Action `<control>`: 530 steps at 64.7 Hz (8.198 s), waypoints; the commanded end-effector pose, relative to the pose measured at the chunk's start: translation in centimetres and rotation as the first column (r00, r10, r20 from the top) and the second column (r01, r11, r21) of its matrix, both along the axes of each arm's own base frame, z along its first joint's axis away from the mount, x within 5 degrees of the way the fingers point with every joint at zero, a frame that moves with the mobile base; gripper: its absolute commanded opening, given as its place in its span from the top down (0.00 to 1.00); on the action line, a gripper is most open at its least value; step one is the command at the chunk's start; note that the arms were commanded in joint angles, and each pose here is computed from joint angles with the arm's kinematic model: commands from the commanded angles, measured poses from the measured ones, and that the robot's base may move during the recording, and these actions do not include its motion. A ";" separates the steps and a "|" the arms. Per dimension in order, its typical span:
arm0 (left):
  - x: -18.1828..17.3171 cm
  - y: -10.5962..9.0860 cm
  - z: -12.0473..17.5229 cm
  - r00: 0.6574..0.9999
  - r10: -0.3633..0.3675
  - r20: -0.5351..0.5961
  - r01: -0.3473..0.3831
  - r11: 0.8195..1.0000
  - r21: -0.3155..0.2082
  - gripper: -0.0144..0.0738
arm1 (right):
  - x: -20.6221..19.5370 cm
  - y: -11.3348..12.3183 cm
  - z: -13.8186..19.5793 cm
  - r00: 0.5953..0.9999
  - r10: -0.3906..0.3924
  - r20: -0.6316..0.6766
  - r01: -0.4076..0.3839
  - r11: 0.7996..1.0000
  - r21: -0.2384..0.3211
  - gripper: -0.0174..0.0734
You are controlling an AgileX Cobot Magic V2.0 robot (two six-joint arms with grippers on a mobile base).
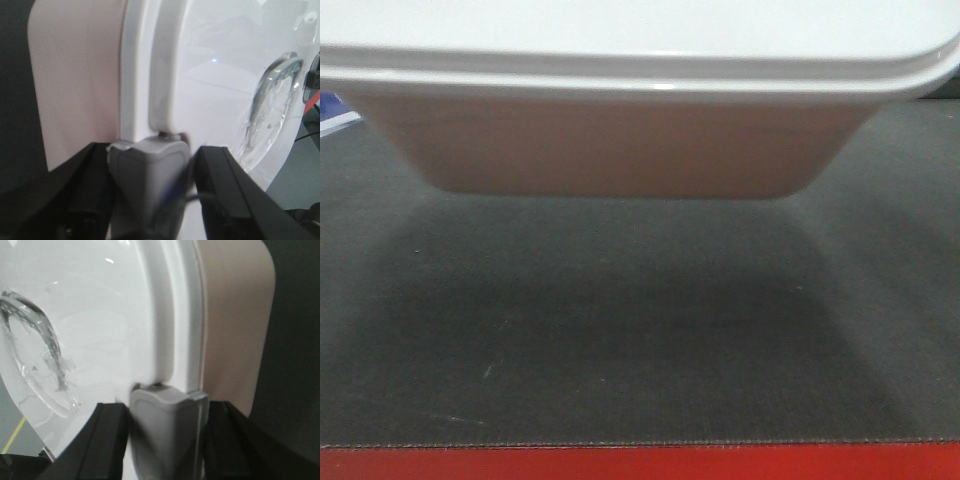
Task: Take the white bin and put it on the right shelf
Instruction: 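Lift the white bin off the table with both grippers, then hold the bin raised while the base backs away from the table, then carry the raised bin across the floor toward the metal shelves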
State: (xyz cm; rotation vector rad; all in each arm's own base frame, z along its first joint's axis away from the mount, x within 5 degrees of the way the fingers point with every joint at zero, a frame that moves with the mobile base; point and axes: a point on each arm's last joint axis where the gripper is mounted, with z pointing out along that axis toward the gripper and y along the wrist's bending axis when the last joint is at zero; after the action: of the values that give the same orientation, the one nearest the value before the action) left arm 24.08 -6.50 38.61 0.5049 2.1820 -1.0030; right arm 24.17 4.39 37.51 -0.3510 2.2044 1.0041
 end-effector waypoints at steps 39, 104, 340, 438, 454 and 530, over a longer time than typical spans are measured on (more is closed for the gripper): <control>-5.9 -1.5 4.8 0.978 -0.157 0.138 0.172 0.979 -0.110 0.62 | -9.0 2.4 7.0 0.949 0.169 0.266 -0.207 0.971 0.121 0.42; -10.3 -1.6 7.2 0.949 -0.148 0.278 0.185 0.977 -0.110 0.62 | -10.3 2.6 8.0 0.932 0.157 0.326 -0.214 0.966 0.147 0.42; -10.7 -1.6 7.3 0.945 -0.148 0.290 0.186 0.977 -0.108 0.62 | -10.0 2.6 8.0 0.934 0.132 0.332 -0.192 0.969 0.153 0.42; -10.7 -1.6 7.3 0.945 -0.148 0.290 0.186 0.977 -0.108 0.62 | -10.0 2.6 8.0 0.934 0.132 0.332 -0.192 0.969 0.153 0.42; -10.7 -1.6 7.3 0.945 -0.148 0.290 0.186 0.977 -0.108 0.62 | -10.0 2.6 8.0 0.934 0.132 0.332 -0.192 0.969 0.153 0.42; -10.7 -1.6 7.3 0.945 -0.148 0.290 0.186 0.977 -0.108 0.62 | -10.0 2.6 8.0 0.934 0.132 0.332 -0.192 0.969 0.153 0.42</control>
State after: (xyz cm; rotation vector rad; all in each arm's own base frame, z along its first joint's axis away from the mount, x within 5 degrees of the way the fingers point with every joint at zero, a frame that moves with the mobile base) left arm 15.74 -6.58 44.12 0.6121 1.9488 -0.8493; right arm 16.58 5.11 42.97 -0.4701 1.9636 0.8370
